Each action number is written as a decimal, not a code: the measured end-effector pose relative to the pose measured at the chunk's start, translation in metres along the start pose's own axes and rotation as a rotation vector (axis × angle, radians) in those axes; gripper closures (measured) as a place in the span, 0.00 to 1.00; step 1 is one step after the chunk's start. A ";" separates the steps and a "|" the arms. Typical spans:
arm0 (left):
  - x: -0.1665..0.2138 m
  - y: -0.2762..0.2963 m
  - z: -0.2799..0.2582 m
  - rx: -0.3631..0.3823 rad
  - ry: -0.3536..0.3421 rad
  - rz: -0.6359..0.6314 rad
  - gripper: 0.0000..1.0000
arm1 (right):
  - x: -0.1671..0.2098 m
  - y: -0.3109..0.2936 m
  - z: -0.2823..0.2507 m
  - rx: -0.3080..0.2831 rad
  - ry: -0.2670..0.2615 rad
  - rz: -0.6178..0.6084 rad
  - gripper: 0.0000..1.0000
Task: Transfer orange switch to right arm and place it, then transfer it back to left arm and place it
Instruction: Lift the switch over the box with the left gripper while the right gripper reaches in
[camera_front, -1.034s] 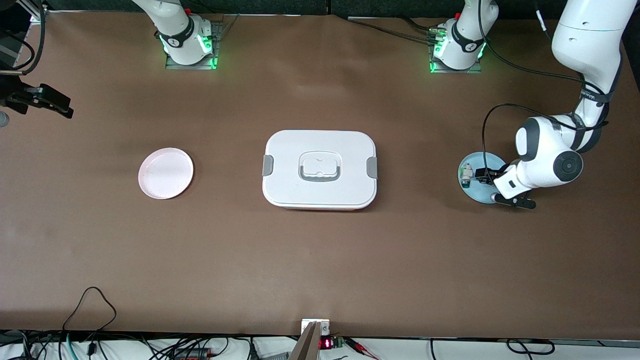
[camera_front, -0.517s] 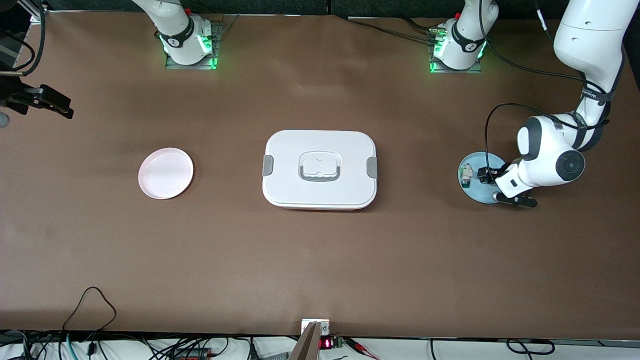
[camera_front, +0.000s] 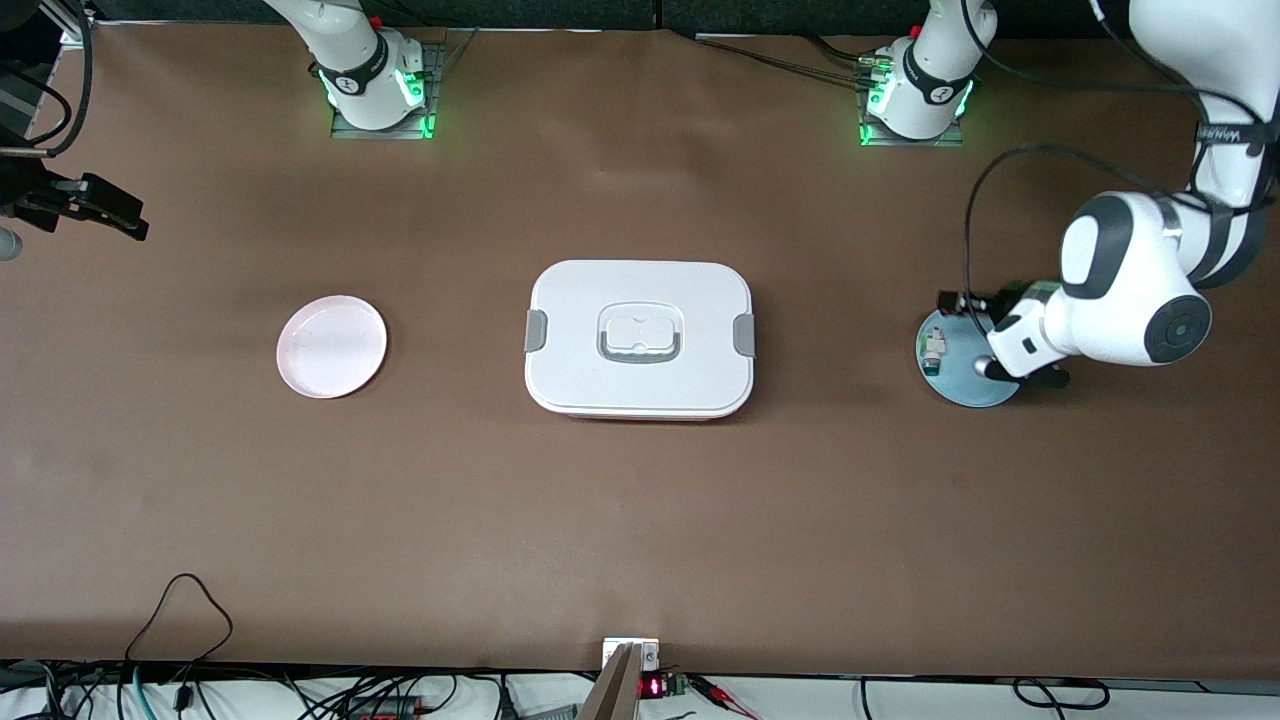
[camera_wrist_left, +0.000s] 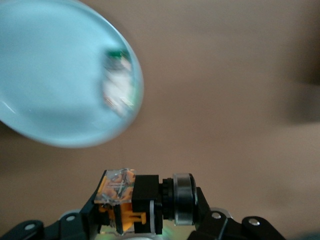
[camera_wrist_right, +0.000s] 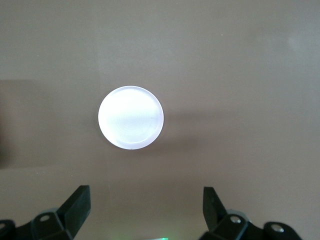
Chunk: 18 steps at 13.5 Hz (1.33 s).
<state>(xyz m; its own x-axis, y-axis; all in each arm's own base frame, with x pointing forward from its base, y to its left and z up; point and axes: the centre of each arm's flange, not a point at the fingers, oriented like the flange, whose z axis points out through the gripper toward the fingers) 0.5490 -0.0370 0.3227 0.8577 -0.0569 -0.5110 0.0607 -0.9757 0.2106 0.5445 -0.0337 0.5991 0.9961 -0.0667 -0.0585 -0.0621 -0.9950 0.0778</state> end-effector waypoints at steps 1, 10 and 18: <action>-0.013 0.025 -0.011 -0.052 -0.049 -0.049 0.28 | 0.002 0.000 0.001 0.000 0.005 0.000 0.00; -0.138 0.279 -0.131 -0.418 -0.409 -0.488 0.28 | 0.004 -0.004 0.015 0.038 -0.052 -0.026 0.00; -0.127 0.392 -0.134 -0.787 -0.656 -0.793 0.28 | 0.011 -0.058 0.018 0.517 -0.099 -0.033 0.00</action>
<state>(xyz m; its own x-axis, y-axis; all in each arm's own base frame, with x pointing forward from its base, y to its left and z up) 0.5324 -0.3841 0.5822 0.0545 0.1647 -0.9848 0.9082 -0.4180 -0.0196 0.5574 0.0215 0.5760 0.9888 -0.0170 -0.1480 -0.0792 -0.9016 -0.4252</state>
